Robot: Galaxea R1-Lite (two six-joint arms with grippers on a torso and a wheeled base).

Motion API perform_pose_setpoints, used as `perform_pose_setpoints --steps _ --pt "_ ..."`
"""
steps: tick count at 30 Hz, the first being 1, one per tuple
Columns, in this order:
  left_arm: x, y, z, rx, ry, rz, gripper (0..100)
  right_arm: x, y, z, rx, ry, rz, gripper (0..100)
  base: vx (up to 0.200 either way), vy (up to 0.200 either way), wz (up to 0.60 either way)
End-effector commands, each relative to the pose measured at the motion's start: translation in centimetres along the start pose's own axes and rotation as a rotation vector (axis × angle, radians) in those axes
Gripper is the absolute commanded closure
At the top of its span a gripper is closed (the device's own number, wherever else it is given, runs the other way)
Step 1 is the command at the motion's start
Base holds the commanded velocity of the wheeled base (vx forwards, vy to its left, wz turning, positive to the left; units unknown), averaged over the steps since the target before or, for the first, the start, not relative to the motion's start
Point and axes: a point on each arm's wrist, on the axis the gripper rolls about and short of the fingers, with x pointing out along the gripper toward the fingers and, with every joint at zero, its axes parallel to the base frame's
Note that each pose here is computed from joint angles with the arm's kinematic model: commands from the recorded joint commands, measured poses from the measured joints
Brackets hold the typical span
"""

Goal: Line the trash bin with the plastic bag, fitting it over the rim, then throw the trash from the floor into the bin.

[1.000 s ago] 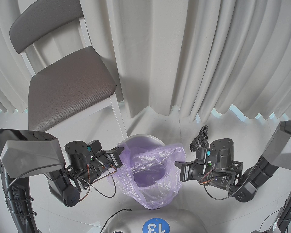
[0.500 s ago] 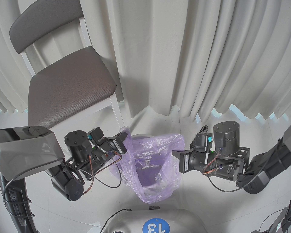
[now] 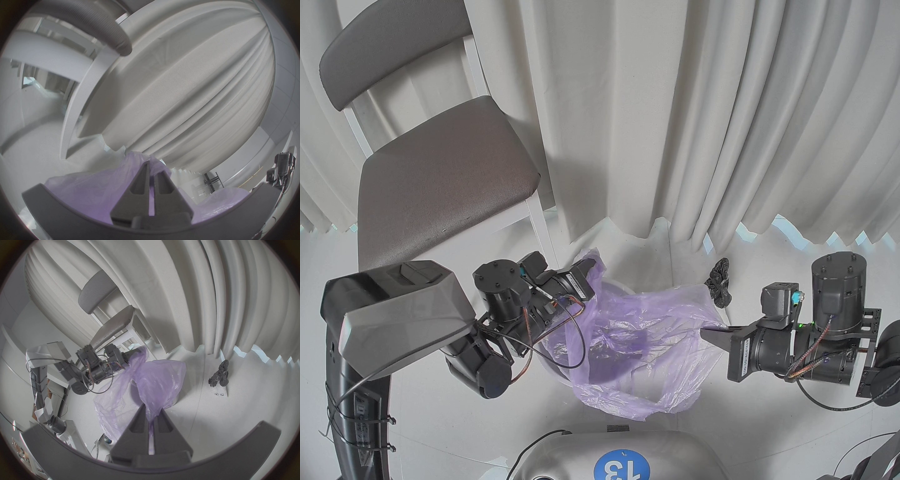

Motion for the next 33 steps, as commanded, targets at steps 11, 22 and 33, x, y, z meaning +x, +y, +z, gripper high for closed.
perform_pose_setpoints --steps 11,22,33 --pt "1.5 2.3 -4.1 -0.101 0.065 0.009 100 1.5 1.4 -0.4 -0.018 -0.005 0.054 100 0.000 0.000 0.00" --pt "1.8 4.1 -5.8 -0.128 0.096 0.021 100 2.4 1.7 -0.8 -0.022 0.006 0.047 100 0.000 0.000 0.00" --pt "-2.4 7.4 -0.1 -0.115 0.024 0.117 100 6.8 1.8 -0.5 -0.019 0.001 0.040 100 0.000 0.000 0.00"
